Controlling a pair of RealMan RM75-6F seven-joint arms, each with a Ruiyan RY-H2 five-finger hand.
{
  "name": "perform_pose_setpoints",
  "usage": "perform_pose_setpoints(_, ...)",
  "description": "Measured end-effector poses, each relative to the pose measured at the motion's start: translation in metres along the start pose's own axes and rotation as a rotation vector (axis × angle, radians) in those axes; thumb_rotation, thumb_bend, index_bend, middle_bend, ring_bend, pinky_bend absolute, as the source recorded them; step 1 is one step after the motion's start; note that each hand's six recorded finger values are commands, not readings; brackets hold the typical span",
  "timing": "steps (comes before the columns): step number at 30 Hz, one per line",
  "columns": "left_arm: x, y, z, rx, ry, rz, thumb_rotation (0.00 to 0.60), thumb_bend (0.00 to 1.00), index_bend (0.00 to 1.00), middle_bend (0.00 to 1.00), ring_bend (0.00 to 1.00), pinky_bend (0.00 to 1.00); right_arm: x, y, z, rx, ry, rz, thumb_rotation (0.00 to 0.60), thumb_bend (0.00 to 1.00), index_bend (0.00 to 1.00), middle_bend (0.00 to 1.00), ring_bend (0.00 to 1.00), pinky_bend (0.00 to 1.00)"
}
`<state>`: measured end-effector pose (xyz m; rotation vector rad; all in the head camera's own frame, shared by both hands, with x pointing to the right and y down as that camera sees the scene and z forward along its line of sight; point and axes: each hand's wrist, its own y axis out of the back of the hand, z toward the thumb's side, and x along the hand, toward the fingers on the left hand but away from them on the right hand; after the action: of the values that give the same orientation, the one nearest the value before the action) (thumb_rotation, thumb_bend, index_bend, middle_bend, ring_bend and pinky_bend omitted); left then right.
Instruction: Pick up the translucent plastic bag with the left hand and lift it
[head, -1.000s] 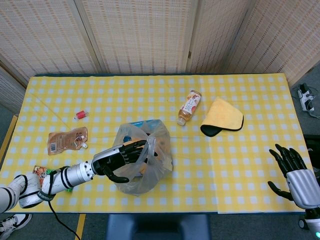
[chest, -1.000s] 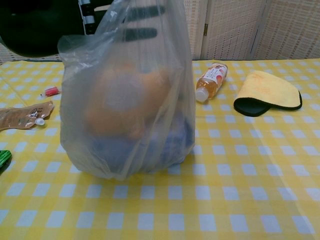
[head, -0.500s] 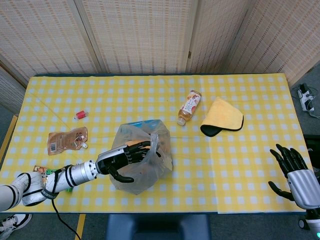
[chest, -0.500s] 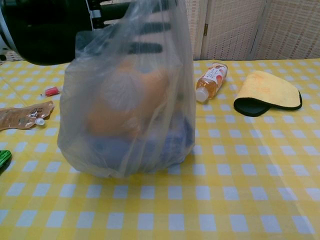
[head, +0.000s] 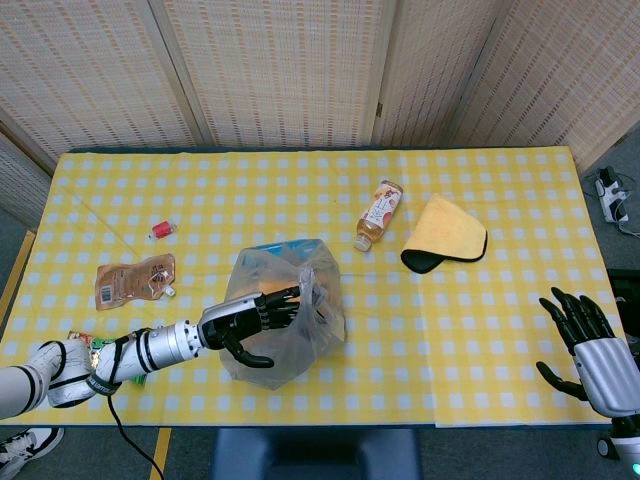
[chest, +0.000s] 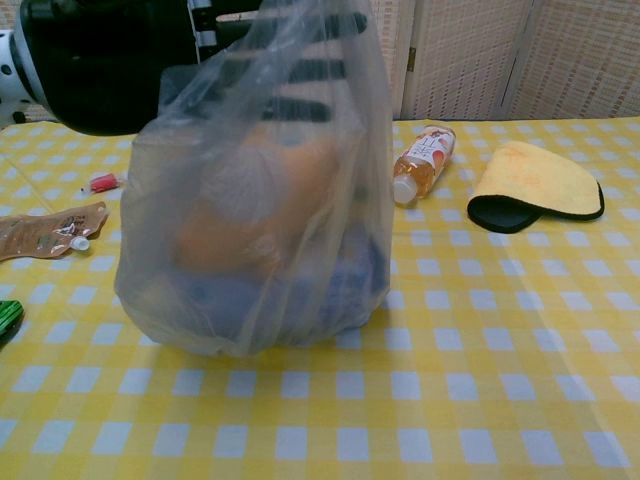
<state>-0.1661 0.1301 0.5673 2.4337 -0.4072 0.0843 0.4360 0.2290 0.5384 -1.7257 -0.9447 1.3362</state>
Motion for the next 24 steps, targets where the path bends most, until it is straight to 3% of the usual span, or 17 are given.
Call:
perform_pose_setpoints(15, 0.009, 0.004, 0.019, -0.015, -0.109, 0.021, 0.600, 0.25, 0.08, 0.25, 0.09, 0.21, 0.001, 0.001, -0.001, -0.004, 0.002, -0.001, 0.600, 0.29, 0.00, 0.00, 0.00, 0.00)
perform_pose_setpoints(24, 0.010, -0.001, 0.024, -0.011, -0.121, 0.016, 0.600, 0.25, 0.08, 0.24, 0.10, 0.22, 0.001, 0.001, 0.000, -0.005, 0.004, -0.002, 0.600, 0.29, 0.00, 0.00, 0.00, 0.00)
